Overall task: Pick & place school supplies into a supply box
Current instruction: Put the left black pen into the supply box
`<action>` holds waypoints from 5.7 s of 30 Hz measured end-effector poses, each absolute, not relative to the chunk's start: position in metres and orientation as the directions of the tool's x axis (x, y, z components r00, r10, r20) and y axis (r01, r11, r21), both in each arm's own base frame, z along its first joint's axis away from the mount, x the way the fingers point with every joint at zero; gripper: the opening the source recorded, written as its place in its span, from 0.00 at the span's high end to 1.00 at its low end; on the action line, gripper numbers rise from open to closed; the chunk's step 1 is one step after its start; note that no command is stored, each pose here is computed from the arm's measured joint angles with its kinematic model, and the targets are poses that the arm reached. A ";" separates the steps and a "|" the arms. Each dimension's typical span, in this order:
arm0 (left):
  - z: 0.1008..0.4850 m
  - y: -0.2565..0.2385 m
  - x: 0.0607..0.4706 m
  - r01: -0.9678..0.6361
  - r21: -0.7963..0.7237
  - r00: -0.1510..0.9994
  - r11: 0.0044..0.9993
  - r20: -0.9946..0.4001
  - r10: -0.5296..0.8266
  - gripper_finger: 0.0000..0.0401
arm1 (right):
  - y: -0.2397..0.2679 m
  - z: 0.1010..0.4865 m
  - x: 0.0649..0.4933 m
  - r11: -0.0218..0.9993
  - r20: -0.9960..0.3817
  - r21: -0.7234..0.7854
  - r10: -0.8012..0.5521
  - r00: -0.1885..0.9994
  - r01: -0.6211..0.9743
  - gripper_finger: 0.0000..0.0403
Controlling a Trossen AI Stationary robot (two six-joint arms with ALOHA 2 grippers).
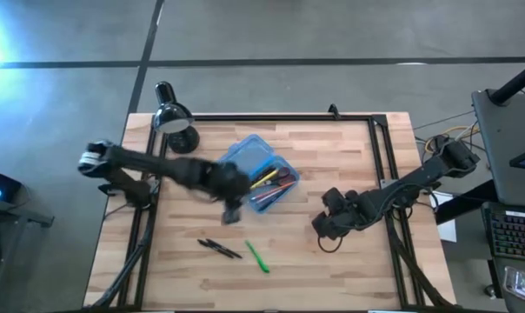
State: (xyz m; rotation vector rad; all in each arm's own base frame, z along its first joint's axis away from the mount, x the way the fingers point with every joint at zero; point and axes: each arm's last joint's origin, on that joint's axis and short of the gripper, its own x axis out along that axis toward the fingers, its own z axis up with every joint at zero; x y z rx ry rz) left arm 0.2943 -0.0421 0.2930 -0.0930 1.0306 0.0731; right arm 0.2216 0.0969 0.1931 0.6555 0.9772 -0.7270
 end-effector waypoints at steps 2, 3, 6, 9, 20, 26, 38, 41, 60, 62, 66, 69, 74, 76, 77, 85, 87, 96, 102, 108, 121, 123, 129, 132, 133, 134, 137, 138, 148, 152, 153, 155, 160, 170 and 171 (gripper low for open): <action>0.287 -0.066 0.273 -0.028 -0.058 0.521 0.998 -0.853 -0.035 0.76 | 0.097 0.193 0.223 0.627 -0.894 0.157 -0.239 0.380 0.763 0.45; 0.281 -0.079 0.263 0.007 -0.072 0.522 0.997 -0.850 -0.065 0.76 | 0.098 0.194 0.223 0.646 -0.892 0.153 -0.236 0.386 0.748 0.45; 0.259 -0.113 0.239 0.083 -0.124 0.511 0.989 -0.846 -0.149 0.76 | 0.100 0.195 0.227 0.704 -0.880 0.159 -0.217 0.423 0.692 0.45; 0.240 -0.138 0.218 0.078 -0.168 0.492 0.983 -0.851 -0.185 0.76 | 0.102 0.196 0.231 0.743 -0.868 0.181 -0.187 0.459 0.644 0.45; 0.179 -0.151 0.183 -0.006 -0.080 0.417 0.997 -0.906 -0.070 0.75 | 0.103 0.199 0.239 0.732 -0.843 0.267 -0.138 0.520 0.627 0.45; 0.157 -0.142 0.172 0.018 -0.046 0.373 0.999 -0.927 -0.049 0.75 | 0.107 0.204 0.247 0.733 -0.802 0.352 -0.084 0.591 0.582 0.45; 0.143 -0.140 0.169 0.109 -0.072 0.394 0.991 -0.913 -0.110 0.75 | 0.099 0.204 0.250 0.713 -0.803 0.349 -0.107 0.586 0.608 0.45; 0.138 -0.139 0.167 0.110 -0.082 0.408 0.991 -0.905 -0.121 0.75 | 0.098 0.204 0.250 0.710 -0.803 0.349 -0.110 0.586 0.612 0.45; 0.128 -0.136 0.172 0.082 -0.049 0.410 0.995 -0.909 -0.078 0.90 | 0.094 0.194 0.254 0.703 -0.823 0.312 -0.136 0.551 0.639 0.45; 0.127 -0.136 0.173 0.077 -0.040 0.422 0.996 -0.904 -0.069 0.93 | 0.094 0.195 0.254 0.703 -0.824 0.313 -0.134 0.551 0.639 0.45; 0.134 -0.139 0.177 0.076 -0.033 0.415 0.997 -0.908 -0.062 0.95 | 0.094 0.195 0.254 0.703 -0.824 0.313 -0.134 0.551 0.639 0.45; 0.145 -0.143 0.181 0.085 -0.033 0.399 0.996 -0.915 -0.064 0.96 | 0.094 0.194 0.255 0.702 -0.824 0.313 -0.135 0.551 0.640 0.45; 0.164 -0.150 0.189 0.072 -0.059 0.393 0.996 -0.916 -0.083 0.99 | 0.092 0.194 0.255 0.699 -0.825 0.309 -0.140 0.548 0.644 0.45; 0.171 -0.151 0.190 0.058 -0.065 0.394 0.996 -0.915 -0.083 0.99 | 0.092 0.194 0.256 0.700 -0.825 0.306 -0.142 0.547 0.645 0.45; 0.174 -0.151 0.190 0.048 -0.069 0.395 0.996 -0.915 -0.082 0.99 | 0.091 0.194 0.256 0.701 -0.825 0.306 -0.143 0.546 0.645 0.45; 0.209 -0.135 0.197 -0.096 -0.059 0.445 0.994 -0.895 -0.011 0.98 | 0.090 0.195 0.255 0.680 -0.808 0.302 -0.189 0.557 0.668 0.45; 0.218 -0.129 0.204 -0.127 -0.074 0.479 0.989 -0.878 -0.004 0.99 | 0.088 0.197 0.255 0.654 -0.790 0.310 -0.226 0.570 0.690 0.45; 0.214 -0.135 0.211 0.166 -0.077 0.450 0.983 -0.881 -0.145 1.00 | 0.089 0.197 0.250 0.659 -0.814 0.285 -0.218 0.539 0.696 0.45; 0.200 -0.147 0.218 0.163 -0.159 0.404 0.974 -0.890 -0.213 0.92 | 0.090 0.195 0.246 0.661 -0.831 0.259 -0.220 0.511 0.705 0.45; 0.194 -0.169 0.224 0.206 -0.212 0.422 0.955 -0.862 -0.282 0.71 | 0.089 0.195 0.245 0.674 -0.837 0.240 -0.222 0.501 0.699 0.45; 0.152 -0.205 0.243 0.138 -0.070 0.312 0.988 -0.944 -0.110 0.63 | 0.089 0.193 0.242 0.702 -0.857 0.197 -0.216 0.468 0.685 0.45; 0.150 -0.207 0.245 0.125 -0.066 0.317 0.990 -0.943 -0.103 0.63 | 0.089 0.193 0.242 0.703 -0.857 0.195 -0.216 0.468 0.683 0.45; 0.146 -0.207 0.245 0.128 -0.076 0.302 0.989 -0.947 -0.112 0.64 | 0.088 0.193 0.242 0.715 -0.860 0.185 -0.215 0.463 0.675 0.45; 0.145 -0.207 0.245 0.127 -0.073 0.299 0.989 -0.948 -0.109 0.70 | 0.088 0.193 0.241 0.715 -0.863 0.178 -0.217 0.456 0.676 0.45; 0.145 -0.207 0.245 0.130 -0.071 0.298 0.989 -0.949 -0.108 0.73 | 0.088 0.193 0.241 0.715 -0.864 0.176 -0.218 0.454 0.677 0.45; 0.145 -0.207 0.245 0.136 -0.069 0.298 0.988 -0.948 -0.107 0.76 | 0.088 0.192 0.241 0.715 -0.865 0.172 -0.219 0.451 0.677 0.45; 0.145 -0.206 0.245 0.161 -0.040 0.308 0.986 -0.947 -0.089 0.87 | 0.088 0.192 0.240 0.715 -0.867 0.169 -0.220 0.448 0.678 0.45; 0.144 -0.206 0.245 0.168 -0.034 0.311 0.985 -0.947 -0.086 0.91 | 0.088 0.192 0.240 0.715 -0.867 0.169 -0.220 0.447 0.679 0.45; 0.150 -0.194 0.251 0.069 -0.088 0.292 0.994 -0.951 -0.104 0.97 | 0.088 0.193 0.240 0.703 -0.865 0.178 -0.223 0.451 0.689 0.45; 0.158 -0.184 0.250 -0.022 -0.097 0.297 0.995 -0.951 -0.086 0.98 | 0.089 0.196 0.239 0.675 -0.842 0.194 -0.258 0.474 0.712 0.45; 0.163 -0.182 0.251 -0.041 -0.114 0.313 0.993 -0.945 -0.095 0.98 | 0.089 0.198 0.238 0.667 -0.834 0.200 -0.268 0.482 0.718 0.45; 0.174 -0.177 0.252 -0.082 -0.145 0.340 0.986 -0.934 -0.109 0.98 | 0.088 0.202 0.237 0.650 -0.816 0.212 -0.293 0.498 0.730 0.45; 0.208 -0.148 0.257 -0.220 -0.230 0.447 0.948 -0.888 -0.112 0.98 | 0.083 0.216 0.229 0.630 -0.765 0.237 -0.348 0.542 0.739 0.45; 0.254 -0.040 0.296 -0.454 -0.319 0.600 0.832 -0.799 0.022 0.98 | 0.076 0.235 0.217 0.605 -0.687 0.263 -0.429 0.586 0.751 0.45; 0.256 -0.028 0.302 -0.466 -0.320 0.608 0.825 -0.793 0.037 0.98 | 0.076 0.235 0.216 0.610 -0.687 0.258 -0.429 0.586 0.749 0.45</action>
